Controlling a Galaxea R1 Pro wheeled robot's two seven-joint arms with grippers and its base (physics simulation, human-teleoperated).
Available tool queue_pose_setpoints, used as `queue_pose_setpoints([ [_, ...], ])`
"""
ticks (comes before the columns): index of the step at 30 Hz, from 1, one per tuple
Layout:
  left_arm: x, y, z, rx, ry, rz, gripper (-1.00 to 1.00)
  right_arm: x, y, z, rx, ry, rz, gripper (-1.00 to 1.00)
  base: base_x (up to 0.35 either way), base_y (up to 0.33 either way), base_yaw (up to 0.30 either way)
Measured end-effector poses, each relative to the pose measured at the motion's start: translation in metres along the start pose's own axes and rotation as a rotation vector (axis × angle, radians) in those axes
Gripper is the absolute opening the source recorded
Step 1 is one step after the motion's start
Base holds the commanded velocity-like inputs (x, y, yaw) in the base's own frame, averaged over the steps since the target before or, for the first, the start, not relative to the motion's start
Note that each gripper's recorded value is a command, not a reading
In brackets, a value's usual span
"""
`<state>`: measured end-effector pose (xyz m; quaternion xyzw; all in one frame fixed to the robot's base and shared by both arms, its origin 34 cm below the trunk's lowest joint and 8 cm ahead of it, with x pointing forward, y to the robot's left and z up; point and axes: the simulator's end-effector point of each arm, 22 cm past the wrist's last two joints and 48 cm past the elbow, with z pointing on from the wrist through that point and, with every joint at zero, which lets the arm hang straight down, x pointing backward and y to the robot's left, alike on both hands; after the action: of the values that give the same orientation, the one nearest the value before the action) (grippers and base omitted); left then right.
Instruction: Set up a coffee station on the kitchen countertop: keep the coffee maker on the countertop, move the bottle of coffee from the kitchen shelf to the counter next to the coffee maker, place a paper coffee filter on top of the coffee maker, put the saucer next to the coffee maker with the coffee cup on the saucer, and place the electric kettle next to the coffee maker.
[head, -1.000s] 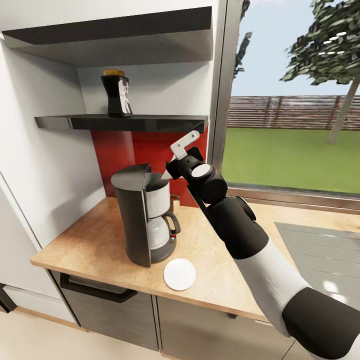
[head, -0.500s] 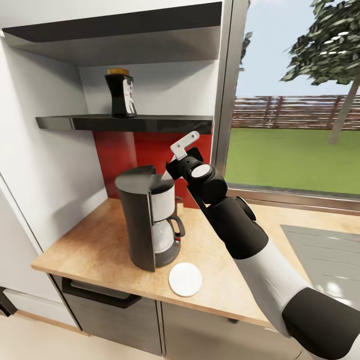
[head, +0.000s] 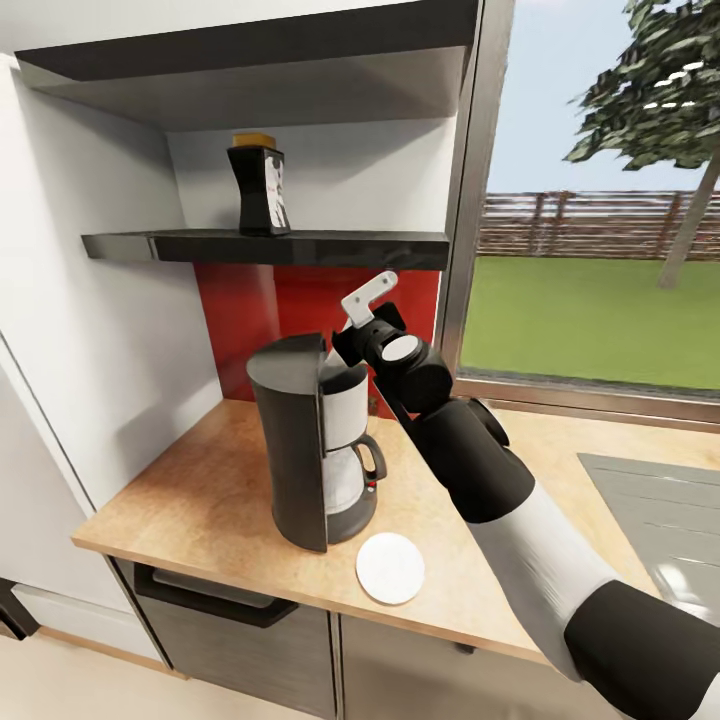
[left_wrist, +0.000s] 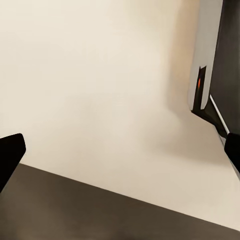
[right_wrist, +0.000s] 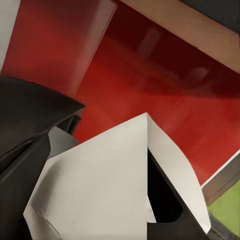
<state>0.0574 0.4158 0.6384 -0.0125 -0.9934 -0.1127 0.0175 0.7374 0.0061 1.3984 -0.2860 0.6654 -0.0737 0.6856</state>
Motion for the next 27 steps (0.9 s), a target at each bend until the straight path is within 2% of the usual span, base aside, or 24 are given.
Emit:
queue_pose_setpoints([
  [8, 0.000, 0.000, 0.000, 0.000, 0.000, 0.000, 1.00, 0.014, 0.008, 0.001, -0.012, 0.024, 0.007, -1.00, 0.000, 0.000, 0.000],
  [27, 0.000, -0.001, 0.000, 0.002, 0.000, 0.000, 1.00, 0.016, 0.008, 0.000, -0.012, 0.027, 0.007, -1.00, 0.005, 0.000, 0.000],
])
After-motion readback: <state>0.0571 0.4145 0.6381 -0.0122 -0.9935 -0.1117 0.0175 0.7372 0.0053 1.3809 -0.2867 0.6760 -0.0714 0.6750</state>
